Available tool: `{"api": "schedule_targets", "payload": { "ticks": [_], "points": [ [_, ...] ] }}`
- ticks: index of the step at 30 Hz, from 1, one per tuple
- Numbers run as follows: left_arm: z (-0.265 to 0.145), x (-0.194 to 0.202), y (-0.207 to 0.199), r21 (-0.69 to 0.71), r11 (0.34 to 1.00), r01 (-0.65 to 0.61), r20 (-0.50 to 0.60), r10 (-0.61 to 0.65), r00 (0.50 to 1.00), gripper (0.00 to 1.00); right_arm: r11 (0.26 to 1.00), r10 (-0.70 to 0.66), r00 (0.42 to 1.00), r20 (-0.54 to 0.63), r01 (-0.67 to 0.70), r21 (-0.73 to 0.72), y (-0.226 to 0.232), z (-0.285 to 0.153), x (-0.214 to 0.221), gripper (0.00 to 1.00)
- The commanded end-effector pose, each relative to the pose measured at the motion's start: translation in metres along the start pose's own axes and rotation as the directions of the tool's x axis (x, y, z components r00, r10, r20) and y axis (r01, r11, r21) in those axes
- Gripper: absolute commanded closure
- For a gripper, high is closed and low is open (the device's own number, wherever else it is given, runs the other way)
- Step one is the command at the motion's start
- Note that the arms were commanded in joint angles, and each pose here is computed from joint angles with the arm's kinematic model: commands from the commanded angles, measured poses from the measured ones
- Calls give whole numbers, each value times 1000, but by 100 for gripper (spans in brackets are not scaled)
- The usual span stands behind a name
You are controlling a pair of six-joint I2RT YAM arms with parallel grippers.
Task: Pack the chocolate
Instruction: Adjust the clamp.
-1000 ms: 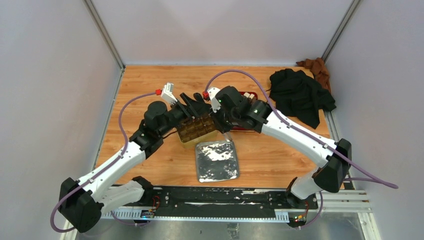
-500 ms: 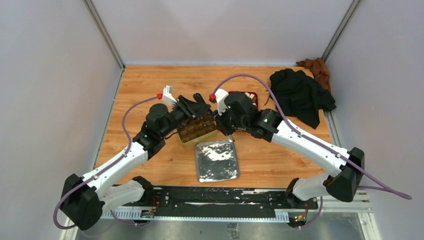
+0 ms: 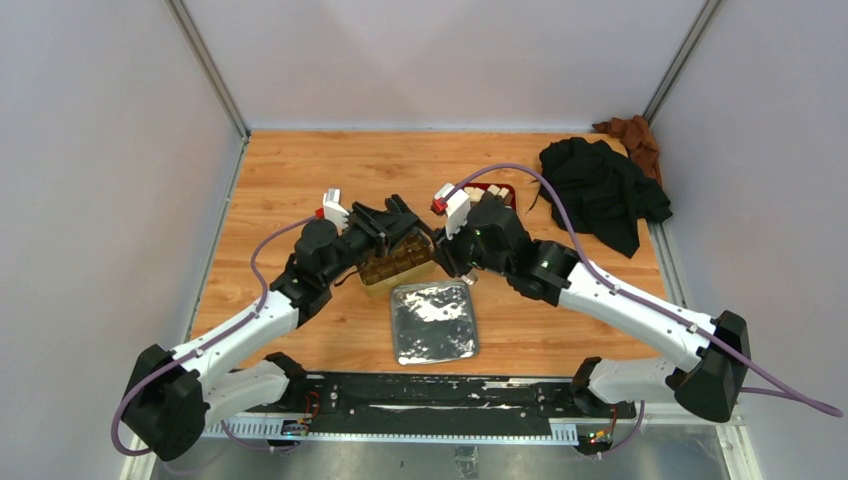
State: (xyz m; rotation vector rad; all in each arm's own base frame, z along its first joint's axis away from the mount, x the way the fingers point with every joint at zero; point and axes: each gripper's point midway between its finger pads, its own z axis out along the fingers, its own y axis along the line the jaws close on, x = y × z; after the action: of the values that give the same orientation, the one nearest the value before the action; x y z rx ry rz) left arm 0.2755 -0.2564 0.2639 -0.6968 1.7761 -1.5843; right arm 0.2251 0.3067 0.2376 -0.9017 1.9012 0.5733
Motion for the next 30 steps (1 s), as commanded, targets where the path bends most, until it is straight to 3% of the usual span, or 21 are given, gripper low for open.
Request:
{"api": "schedule_targets", "payload": {
  "ticks": [1,10,13,19,23,27,30],
  "points": [
    [-6,3,-31,104,989,101,-25,-99,995,91,999,-32,998,46,32,-2,3,6,-5,64],
    [-8,1,-28,108,984,140,-15,-139,990,90,999,-32,998,61,32,2,2,2,-7,65],
    [-8,1,-26,103,985,140,-12,-140,990,76,999,-33,998,62,32,9,1,-5,-8,67],
    [-10,-2,-21,101,989,109,9,-111,994,56,998,-44,998,44,41,56,-8,-20,-10,68],
    [-16,-7,-21,115,992,58,47,-64,997,32,995,-45,999,8,45,88,-15,-32,-9,67],
    [-21,-12,-14,68,997,-29,87,23,996,22,991,-35,996,-77,44,128,-23,-42,3,66],
    [-28,-19,-15,22,990,-141,121,137,983,21,987,-17,990,-137,39,159,-31,-50,12,66]
  ]
}}
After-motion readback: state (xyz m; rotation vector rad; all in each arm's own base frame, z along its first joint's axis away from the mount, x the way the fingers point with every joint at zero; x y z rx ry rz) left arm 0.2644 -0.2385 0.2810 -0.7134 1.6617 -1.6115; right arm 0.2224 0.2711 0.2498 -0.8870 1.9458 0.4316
